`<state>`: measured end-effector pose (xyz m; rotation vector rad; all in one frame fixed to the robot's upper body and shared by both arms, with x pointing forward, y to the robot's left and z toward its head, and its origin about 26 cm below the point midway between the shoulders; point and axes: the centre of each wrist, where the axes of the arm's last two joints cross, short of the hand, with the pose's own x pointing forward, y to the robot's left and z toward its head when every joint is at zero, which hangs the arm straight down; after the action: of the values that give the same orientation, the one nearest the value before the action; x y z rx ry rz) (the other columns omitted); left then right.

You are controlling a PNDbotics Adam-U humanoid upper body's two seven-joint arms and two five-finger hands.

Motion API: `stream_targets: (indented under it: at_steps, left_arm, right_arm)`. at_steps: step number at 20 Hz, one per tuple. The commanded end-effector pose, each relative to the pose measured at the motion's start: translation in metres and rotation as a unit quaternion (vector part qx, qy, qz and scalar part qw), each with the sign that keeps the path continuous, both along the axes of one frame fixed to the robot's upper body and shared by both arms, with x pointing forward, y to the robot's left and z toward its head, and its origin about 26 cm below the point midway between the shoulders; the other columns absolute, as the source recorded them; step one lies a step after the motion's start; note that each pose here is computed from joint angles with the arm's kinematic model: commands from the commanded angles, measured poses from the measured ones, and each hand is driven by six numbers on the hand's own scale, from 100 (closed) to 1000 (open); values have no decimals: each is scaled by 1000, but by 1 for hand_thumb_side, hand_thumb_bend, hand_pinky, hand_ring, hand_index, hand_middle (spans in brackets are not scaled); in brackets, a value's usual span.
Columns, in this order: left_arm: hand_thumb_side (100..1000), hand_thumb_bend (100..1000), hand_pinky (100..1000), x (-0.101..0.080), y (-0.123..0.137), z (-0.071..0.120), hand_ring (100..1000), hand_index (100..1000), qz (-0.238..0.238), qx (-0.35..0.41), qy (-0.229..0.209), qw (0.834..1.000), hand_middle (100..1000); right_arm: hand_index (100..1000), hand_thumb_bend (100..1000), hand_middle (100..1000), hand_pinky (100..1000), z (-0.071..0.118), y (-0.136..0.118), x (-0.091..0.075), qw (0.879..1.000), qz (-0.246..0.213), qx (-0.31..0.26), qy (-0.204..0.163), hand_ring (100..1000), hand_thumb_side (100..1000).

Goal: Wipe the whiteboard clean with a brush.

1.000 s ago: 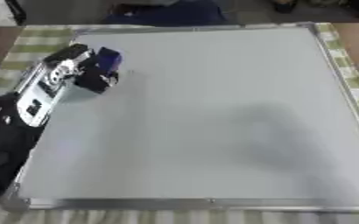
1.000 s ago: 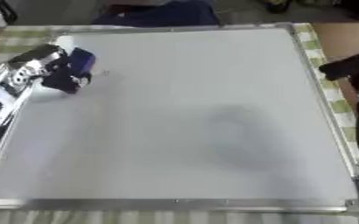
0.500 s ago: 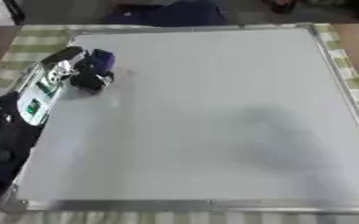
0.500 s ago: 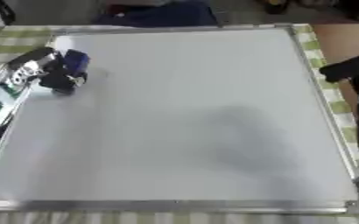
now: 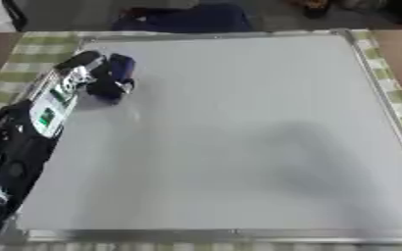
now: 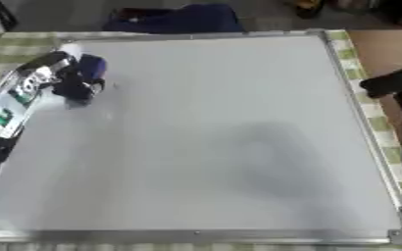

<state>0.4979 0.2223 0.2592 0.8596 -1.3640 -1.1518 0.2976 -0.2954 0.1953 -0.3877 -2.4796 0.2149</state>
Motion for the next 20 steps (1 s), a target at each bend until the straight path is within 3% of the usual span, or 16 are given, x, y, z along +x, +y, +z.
stream_targets:
  at_steps: [1, 11, 20]
  left_arm:
    - [431, 125, 421, 1, 0, 14, 604, 100, -3, 7, -11, 1000, 408]
    - [573, 204, 458, 3, -3, 13, 638, 124, -5, 27, 6, 1000, 458]
    - [668, 248, 488, 2, -6, 16, 679, 113, -19, 33, 11, 999, 566]
  right_arm:
    - [494, 100, 483, 720, 8, 2, -2, 1000, 6, -8, -14, 626, 968]
    - [494, 100, 483, 720, 10, 3, -2, 1000, 7, -7, -17, 626, 968]
    - [494, 100, 483, 720, 9, 3, -1, 1000, 8, -7, -14, 626, 968]
